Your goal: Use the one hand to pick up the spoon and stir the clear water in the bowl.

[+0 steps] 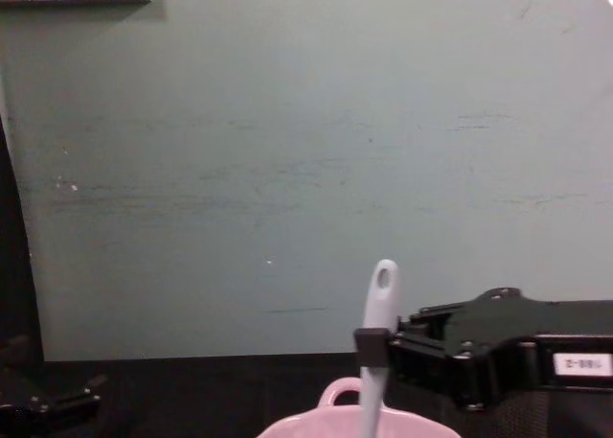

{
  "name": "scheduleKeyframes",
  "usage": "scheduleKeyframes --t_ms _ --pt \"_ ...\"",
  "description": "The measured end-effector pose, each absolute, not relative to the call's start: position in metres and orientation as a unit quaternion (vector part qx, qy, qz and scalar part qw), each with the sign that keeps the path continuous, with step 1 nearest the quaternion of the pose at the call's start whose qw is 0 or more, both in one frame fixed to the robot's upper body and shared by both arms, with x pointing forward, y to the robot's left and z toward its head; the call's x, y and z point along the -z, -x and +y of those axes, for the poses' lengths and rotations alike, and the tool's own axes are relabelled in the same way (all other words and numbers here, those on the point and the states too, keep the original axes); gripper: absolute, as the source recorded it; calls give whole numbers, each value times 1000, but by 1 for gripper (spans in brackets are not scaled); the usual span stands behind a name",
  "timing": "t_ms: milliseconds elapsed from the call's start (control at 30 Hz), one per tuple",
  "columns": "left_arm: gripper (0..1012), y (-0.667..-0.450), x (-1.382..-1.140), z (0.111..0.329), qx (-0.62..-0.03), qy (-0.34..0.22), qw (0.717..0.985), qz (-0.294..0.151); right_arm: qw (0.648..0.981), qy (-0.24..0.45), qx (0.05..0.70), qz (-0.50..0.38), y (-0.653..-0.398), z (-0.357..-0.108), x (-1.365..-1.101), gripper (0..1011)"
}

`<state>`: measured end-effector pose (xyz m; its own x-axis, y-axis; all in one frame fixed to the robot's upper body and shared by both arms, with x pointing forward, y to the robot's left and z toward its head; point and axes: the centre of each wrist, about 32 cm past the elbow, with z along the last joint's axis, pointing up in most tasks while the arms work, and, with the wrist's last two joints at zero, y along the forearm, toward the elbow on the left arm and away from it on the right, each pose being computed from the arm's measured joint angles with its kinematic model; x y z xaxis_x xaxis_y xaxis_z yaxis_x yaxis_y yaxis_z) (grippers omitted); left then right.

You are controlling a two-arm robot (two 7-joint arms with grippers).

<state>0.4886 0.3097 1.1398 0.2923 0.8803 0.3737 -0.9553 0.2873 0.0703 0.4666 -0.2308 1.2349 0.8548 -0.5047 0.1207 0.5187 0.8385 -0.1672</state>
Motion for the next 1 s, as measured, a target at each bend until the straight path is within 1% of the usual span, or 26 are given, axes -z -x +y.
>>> scheduleKeyframes --t_ms 267,500,767,1000 --pt "1011 -489 -1140 310 -580 -141 791 -132 962 75 259 -36 -483 -213 -1226 112" --pt "1011 -489 -1140 310 -580 -141 791 -132 957 64 278 -52 -498 -202 -1221 112" --pt "1011 -489 -1140 310 -580 -141 791 -132 945 65 313 -72 -515 -198 -1214 112" --pt "1011 -489 -1140 310 -580 -141 791 -132 932 71 344 -93 -522 -203 -1213 112"
